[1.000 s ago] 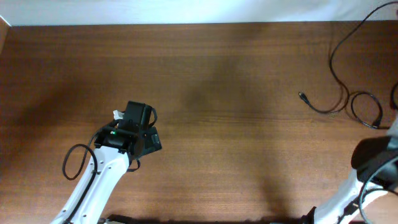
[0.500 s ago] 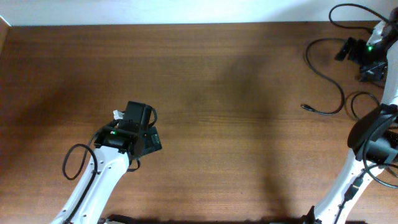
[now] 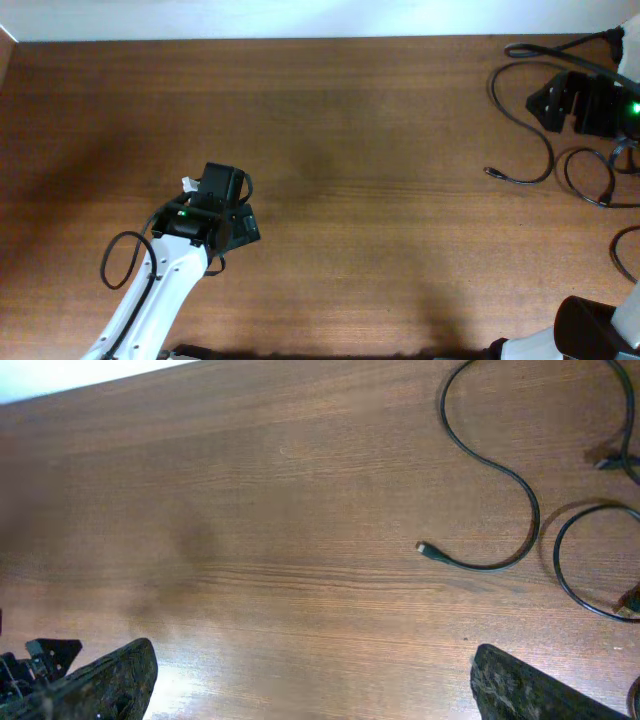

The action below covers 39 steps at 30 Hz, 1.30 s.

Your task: Untangle cables

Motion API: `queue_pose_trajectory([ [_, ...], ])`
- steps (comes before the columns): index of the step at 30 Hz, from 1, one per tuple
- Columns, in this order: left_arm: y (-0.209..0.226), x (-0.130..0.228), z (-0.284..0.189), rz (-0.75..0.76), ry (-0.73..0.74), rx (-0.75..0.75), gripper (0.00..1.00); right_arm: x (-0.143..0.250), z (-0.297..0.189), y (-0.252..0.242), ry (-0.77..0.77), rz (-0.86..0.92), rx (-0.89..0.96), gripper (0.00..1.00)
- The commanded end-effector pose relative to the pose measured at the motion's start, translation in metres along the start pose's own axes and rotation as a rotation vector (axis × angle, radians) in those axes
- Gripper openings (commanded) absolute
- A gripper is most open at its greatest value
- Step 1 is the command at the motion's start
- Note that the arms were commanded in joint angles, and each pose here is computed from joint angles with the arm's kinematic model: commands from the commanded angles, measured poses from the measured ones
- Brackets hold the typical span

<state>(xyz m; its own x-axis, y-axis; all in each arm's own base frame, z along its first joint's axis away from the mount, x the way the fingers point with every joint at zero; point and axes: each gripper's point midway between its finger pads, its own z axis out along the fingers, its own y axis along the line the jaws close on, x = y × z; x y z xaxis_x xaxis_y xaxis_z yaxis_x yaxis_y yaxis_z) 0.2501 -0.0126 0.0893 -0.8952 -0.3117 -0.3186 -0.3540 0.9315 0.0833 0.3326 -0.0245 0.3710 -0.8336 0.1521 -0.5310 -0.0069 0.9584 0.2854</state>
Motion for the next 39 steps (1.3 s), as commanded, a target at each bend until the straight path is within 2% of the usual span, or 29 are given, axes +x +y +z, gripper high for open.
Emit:
queue_pose_trajectory([
  [1,0.001,-0.001,0.0,0.013,0.0,-0.005,0.99,0.001,0.002,0.0,0.01,-0.01,0.003,0.99],
  [14,0.003,0.001,-0.002,0.014,0.002,-0.007,0.99,0.001,0.002,0.0,0.01,-0.011,0.003,0.99],
  [16,0.003,-0.002,-0.008,0.005,-0.026,0.01,0.99,0.001,0.002,0.0,0.01,-0.011,0.003,0.99],
  [17,0.017,-0.002,-0.017,0.007,-0.058,-0.036,0.99,0.001,0.002,0.0,0.01,-0.011,0.003,0.99],
  [19,0.02,-0.002,-0.029,-0.011,-0.115,-0.004,0.99,0.001,0.002,0.0,0.01,-0.011,0.003,0.99],
  [21,0.015,-0.005,-0.029,0.005,-0.219,0.071,0.99,0.001,0.002,0.0,0.01,-0.011,0.003,0.99],
  [23,-0.018,-0.013,-0.03,0.136,-0.398,0.283,0.99,0.001,0.002,0.0,0.01,-0.011,0.003,0.99],
  [24,-0.03,-0.015,-0.034,0.144,-0.496,0.382,0.99,0.001,0.002,0.0,0.011,-0.01,0.003,0.99],
  [27,-0.041,-0.023,-0.059,0.186,-0.761,0.517,0.99,0.001,0.002,0.0,0.01,-0.011,0.003,0.99],
  [30,-0.037,-0.032,-0.091,0.219,-0.977,0.545,0.99,0.001,0.002,0.0,0.011,-0.01,0.003,0.99],
  [39,-0.024,-0.027,-0.128,0.174,-1.276,0.615,0.99,0.001,0.002,0.0,0.01,-0.011,0.003,0.99],
])
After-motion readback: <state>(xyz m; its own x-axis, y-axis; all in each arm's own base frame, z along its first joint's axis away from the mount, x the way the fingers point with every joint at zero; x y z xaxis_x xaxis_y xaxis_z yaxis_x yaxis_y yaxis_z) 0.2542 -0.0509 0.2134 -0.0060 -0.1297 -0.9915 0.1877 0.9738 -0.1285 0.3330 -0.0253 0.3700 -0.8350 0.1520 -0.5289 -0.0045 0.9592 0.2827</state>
